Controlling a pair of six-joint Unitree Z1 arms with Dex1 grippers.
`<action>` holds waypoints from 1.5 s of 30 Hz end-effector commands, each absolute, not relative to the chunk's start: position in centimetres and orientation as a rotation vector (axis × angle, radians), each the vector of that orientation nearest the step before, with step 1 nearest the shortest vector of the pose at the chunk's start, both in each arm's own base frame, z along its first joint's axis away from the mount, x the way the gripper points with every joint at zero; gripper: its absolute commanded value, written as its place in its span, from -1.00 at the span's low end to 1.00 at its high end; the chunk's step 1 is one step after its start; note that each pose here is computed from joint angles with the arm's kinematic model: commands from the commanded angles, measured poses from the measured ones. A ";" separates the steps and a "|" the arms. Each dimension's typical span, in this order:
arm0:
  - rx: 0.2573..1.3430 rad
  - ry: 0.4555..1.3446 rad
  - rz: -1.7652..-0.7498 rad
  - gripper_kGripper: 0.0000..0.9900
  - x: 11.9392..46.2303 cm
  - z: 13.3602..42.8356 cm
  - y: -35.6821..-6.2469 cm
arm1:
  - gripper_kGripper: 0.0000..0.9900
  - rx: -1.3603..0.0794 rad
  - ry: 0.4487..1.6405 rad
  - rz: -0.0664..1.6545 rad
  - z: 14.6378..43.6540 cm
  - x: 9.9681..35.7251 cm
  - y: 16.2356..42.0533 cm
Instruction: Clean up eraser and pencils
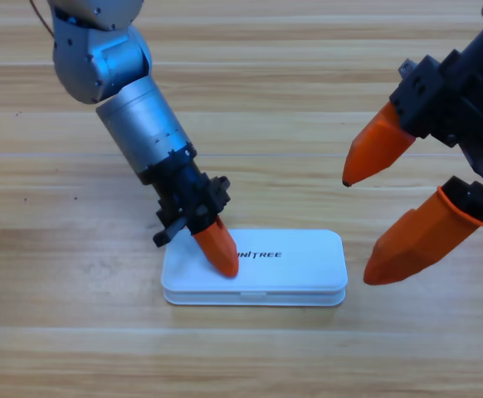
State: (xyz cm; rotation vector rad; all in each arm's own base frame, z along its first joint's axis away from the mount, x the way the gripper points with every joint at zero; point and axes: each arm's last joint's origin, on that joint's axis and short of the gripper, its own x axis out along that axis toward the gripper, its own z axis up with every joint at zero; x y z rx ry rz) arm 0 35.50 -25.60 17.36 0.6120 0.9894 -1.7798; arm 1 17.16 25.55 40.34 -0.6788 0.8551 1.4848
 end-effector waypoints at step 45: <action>0.835 0.680 -1.685 1.00 15.1 34.7 -17.8 | 1.00 -0.671 0.863 1.504 40.1 16.7 26.0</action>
